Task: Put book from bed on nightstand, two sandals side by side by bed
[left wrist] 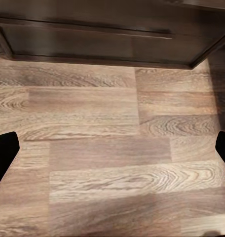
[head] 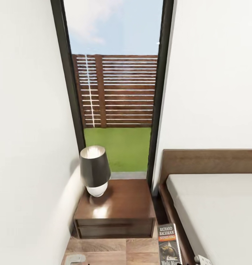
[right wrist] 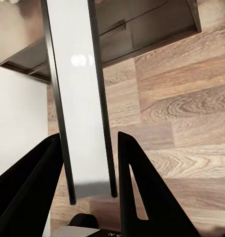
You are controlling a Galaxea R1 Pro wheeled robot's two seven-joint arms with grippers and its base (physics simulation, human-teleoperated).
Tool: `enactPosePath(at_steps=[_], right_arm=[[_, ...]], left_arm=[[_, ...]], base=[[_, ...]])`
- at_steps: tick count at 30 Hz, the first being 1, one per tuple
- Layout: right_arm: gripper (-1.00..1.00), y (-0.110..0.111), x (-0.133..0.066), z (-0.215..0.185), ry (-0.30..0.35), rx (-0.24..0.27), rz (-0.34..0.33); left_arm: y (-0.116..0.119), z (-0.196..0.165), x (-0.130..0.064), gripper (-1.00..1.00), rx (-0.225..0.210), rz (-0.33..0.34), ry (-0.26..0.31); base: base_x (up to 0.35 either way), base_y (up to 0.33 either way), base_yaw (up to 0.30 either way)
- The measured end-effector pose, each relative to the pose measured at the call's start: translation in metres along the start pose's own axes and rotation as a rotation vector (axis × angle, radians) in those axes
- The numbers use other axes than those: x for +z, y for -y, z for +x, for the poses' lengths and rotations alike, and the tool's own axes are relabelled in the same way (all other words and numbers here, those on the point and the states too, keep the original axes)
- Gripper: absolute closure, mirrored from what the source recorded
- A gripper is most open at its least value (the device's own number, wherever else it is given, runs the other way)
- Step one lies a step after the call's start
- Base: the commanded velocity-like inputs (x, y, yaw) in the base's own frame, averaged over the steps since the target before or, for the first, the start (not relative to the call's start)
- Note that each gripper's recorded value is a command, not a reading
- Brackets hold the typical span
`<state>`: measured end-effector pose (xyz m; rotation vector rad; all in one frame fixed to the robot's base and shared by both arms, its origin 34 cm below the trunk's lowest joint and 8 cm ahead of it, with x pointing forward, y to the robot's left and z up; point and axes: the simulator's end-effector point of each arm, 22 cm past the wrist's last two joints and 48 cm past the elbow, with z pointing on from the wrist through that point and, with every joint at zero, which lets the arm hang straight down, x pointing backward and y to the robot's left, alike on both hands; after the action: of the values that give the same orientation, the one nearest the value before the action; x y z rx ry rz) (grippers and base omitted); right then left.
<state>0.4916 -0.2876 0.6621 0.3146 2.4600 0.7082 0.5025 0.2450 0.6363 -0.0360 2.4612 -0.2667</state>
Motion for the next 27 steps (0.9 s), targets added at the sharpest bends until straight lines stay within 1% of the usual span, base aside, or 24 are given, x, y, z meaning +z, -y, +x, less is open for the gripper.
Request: enactPosePath(at_steps=[27], right_arm=[[1.0, 0.0, 0.0, 0.0, 0.0, 0.0, 0.0]], left_arm=[[0.0, -0.0001, 0.0, -1.0, 0.0, 0.0, 0.0]], base=[[0.333, 0.0, 0.0]])
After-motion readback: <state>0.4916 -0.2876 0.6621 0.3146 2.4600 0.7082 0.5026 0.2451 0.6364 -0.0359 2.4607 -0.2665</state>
